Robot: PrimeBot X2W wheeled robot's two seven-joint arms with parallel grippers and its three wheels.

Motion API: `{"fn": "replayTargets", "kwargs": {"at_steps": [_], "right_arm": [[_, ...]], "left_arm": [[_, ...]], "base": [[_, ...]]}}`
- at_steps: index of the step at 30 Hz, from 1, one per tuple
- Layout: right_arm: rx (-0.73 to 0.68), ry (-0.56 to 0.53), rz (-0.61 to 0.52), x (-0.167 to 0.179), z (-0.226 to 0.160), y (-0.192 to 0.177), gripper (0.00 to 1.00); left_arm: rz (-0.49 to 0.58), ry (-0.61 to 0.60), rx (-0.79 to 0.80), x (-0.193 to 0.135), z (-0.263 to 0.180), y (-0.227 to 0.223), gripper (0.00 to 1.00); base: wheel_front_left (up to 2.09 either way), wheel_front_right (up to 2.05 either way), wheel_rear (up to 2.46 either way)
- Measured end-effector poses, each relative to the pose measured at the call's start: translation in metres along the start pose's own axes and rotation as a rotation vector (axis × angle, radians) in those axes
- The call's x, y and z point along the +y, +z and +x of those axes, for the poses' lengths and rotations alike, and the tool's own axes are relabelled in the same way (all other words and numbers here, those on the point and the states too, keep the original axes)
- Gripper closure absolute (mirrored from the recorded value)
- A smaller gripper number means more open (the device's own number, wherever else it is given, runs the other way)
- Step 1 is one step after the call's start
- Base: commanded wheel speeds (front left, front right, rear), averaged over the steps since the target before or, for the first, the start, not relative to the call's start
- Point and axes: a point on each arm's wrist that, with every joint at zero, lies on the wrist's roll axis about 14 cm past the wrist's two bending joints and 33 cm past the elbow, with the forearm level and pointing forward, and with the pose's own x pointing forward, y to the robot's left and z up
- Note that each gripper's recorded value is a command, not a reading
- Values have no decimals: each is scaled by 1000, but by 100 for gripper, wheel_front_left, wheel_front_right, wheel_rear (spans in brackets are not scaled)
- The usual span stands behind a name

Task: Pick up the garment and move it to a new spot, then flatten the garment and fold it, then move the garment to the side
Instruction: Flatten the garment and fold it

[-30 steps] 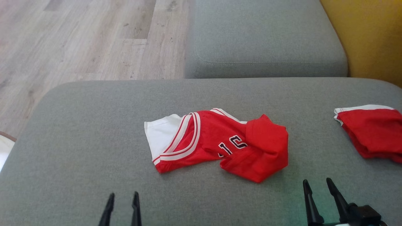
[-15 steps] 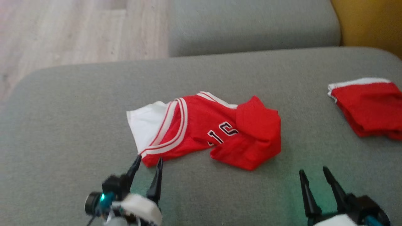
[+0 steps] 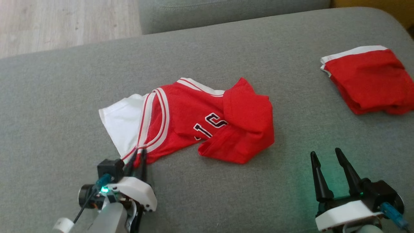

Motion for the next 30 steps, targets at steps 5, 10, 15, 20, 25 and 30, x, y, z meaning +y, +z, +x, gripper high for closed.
{"fn": "replayTargets", "kwargs": {"at_steps": [5,10,15,20,25,30], "right_arm": [[-27,-19,3,-4,-7,7,0],[-58,-53,14,-10,-18,14,0],[-80,-100,29,-19,-31,17,0],[-96,-149,39,-29,-44,19,0],[-127,-184,44,-35,-51,28,0],[-146,-185,50,-34,-53,32,0]], "left_arm": [[11,-54,45,-17,-2,-8,100],[16,-239,58,-78,-4,-2,100],[-3,-514,-2,-171,-15,35,100],[7,-748,-147,-243,-26,114,100],[20,-901,-349,-289,-40,217,100],[-51,-918,-562,-293,-57,318,100]], "base": [[0,0,0],[0,0,0],[0,0,0],[0,0,0],[0,0,0],[0,0,0]]}}
